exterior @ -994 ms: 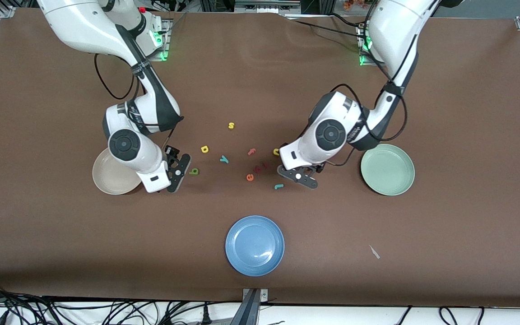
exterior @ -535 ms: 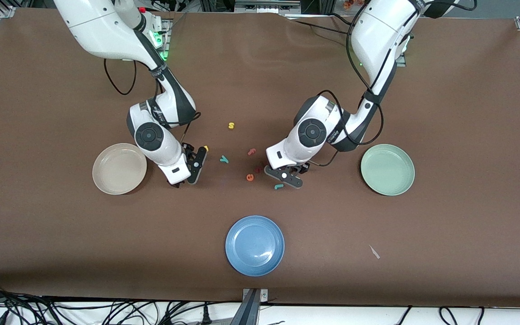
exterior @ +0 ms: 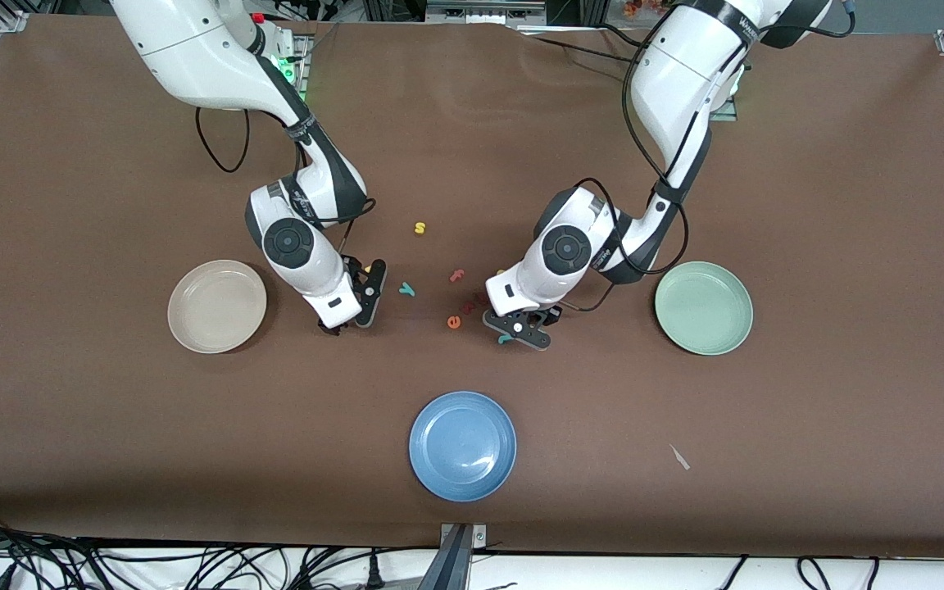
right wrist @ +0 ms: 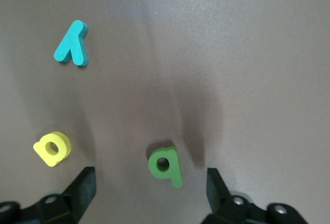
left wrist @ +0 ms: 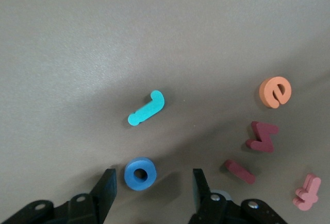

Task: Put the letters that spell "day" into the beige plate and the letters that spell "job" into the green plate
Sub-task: 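Grasp a letter with the right gripper while the left gripper grasps one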

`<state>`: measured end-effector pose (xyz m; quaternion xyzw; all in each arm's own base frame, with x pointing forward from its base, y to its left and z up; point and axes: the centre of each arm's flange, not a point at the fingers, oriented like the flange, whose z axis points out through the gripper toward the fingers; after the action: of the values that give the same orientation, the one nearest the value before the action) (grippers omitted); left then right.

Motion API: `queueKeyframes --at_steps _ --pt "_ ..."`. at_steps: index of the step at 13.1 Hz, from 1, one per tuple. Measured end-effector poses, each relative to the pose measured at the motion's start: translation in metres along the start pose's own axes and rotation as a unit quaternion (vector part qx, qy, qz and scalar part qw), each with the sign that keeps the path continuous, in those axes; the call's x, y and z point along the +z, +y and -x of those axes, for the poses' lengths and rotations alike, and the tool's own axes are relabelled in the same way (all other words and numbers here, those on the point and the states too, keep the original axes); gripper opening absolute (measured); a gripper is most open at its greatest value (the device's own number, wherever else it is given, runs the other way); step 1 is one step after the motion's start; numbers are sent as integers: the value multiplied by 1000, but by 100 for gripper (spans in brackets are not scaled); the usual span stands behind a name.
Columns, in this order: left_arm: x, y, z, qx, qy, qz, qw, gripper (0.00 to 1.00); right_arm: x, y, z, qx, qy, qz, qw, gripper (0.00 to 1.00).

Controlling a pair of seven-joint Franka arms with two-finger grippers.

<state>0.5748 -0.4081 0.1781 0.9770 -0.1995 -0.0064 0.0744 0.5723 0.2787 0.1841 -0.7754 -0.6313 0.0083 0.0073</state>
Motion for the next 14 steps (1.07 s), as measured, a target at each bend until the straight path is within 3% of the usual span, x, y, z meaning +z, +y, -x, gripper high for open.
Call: queueKeyframes --at_steps 5,6,7,9,10,11,12,13,14 --pt "3 3 1 11 3 -20 1000 63 11 2 3 -29 1 2 1000 81" --pt "4 3 1 10 3 -20 1000 55 11 3 3 -30 2 3 1000 74" --pt "5 4 1 9 2 -20 1000 54 11 3 3 -31 2 3 999 74" --pt "6 4 1 12 2 -24 1000 52 9 5 3 -33 4 7 999 61" --pt "5 4 1 15 4 -30 999 46 9 5 3 -33 4 7 999 61" --pt "6 5 1 13 4 -35 999 44 8 6 2 -33 5 9 999 51" --pt "5 5 1 11 6 -42 999 36 6 7 2 -33 6 11 999 38" --pt "4 7 1 9 8 -46 999 25 6 7 2 -33 6 11 999 38" --pt "5 9 1 8 9 -47 999 25 6 7 2 -34 6 12 999 33"
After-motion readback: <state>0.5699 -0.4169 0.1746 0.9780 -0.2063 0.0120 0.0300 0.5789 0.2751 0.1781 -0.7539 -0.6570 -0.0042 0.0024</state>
